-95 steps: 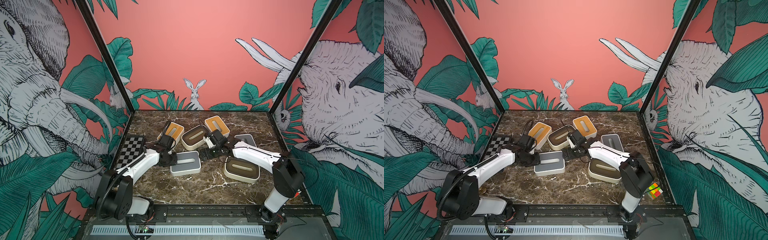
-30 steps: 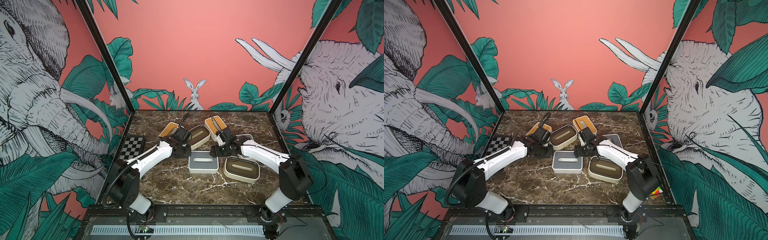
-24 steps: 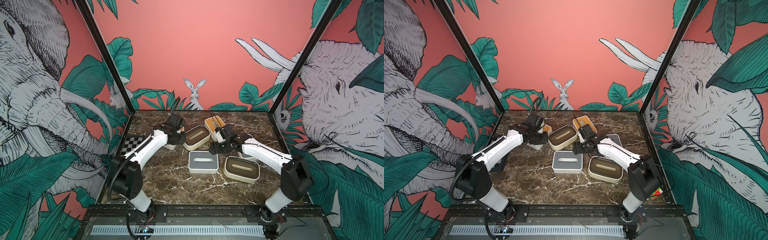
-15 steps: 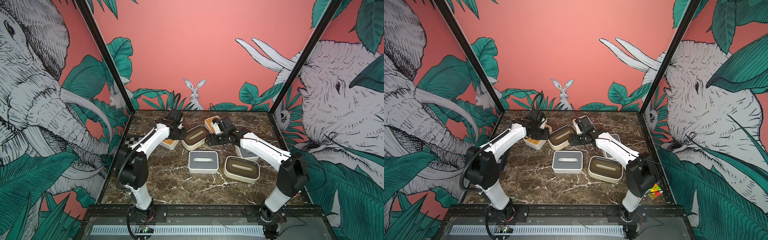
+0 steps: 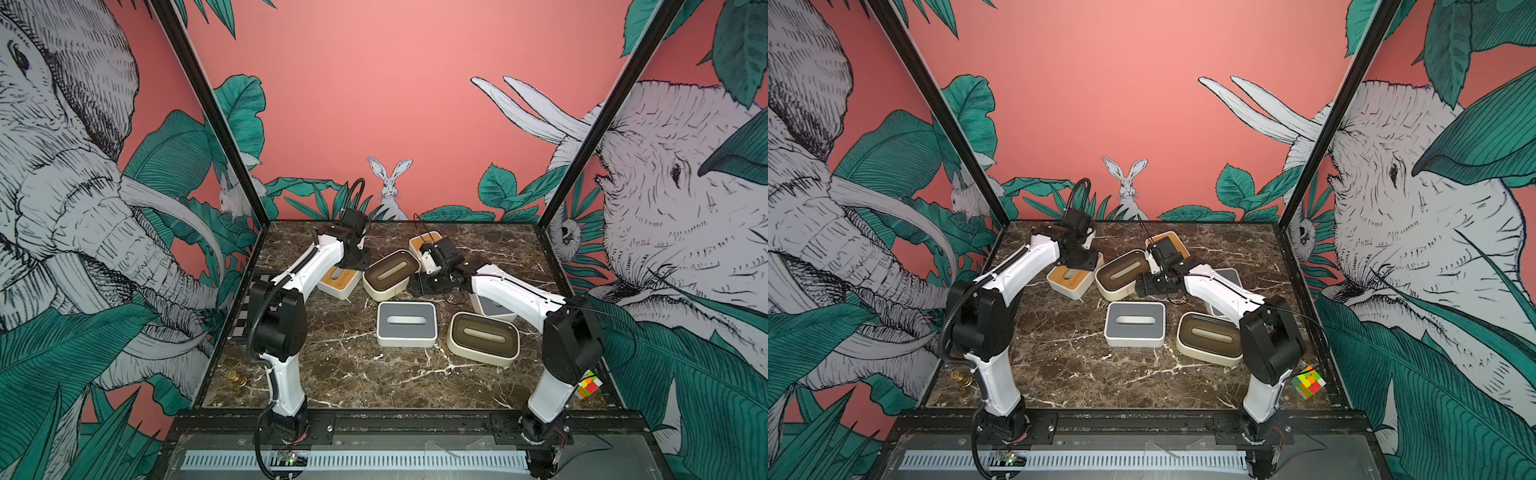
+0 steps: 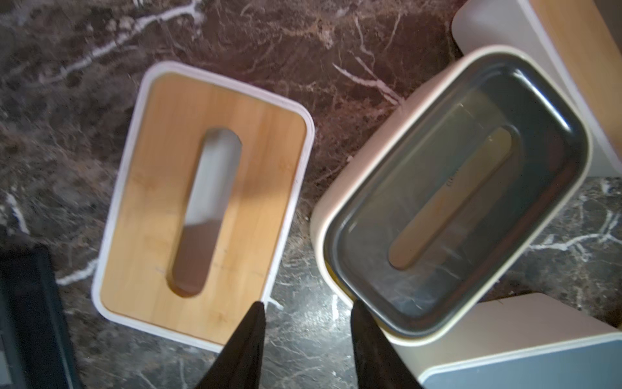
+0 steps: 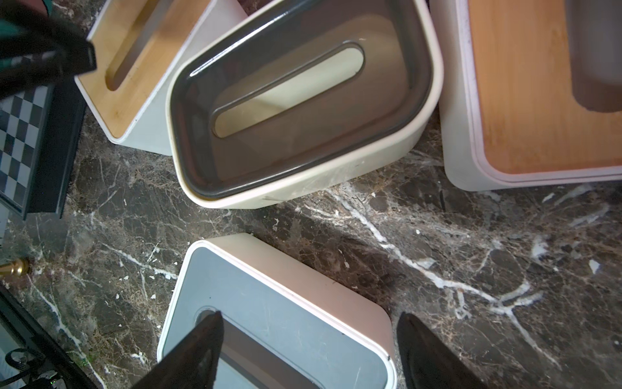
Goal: Stack the tissue boxes
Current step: Pick up the tissue box from the center of the board.
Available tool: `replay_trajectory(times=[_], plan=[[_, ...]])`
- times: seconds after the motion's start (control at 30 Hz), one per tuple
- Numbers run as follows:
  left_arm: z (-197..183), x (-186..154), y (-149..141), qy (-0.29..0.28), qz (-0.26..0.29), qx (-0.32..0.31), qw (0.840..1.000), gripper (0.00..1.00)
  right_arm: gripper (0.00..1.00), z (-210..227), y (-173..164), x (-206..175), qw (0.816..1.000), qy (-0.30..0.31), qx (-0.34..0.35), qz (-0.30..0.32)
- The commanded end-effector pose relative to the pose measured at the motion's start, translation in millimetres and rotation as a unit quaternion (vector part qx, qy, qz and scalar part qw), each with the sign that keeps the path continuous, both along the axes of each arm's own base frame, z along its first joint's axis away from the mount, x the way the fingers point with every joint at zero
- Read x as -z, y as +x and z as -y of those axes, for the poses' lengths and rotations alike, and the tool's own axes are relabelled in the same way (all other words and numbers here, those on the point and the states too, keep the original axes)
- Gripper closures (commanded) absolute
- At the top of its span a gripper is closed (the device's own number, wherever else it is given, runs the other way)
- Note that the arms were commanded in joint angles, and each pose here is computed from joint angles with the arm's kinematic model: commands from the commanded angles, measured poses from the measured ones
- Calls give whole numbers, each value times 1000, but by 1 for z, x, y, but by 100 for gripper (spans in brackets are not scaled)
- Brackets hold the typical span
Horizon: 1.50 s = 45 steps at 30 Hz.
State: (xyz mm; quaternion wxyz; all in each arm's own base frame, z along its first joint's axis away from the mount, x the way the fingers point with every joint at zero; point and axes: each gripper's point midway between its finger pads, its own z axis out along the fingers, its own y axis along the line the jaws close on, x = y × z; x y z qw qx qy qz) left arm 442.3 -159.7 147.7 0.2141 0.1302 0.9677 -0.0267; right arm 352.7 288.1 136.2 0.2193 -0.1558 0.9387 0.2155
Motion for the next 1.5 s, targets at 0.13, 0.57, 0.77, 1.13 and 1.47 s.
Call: replay_trajectory(times=[0.13,0.57,0.77,1.13,1.47], plan=[[-34,35,-6,117,-86,129,981,55,18,-4,-4,-19,999,30,-11,18],[-30,48,-9,123,-94,210,965,40,18,-4,-9,-10,999,33,-10,4],[-36,51,1,116,-83,188,972,39,17,-5,-8,-12,999,37,-11,5],[-27,64,7,72,-90,181,977,40,15,-2,-16,2,999,32,-7,-15],[-28,74,8,68,-103,154,980,40,14,-5,-15,3,999,36,-9,-17]])
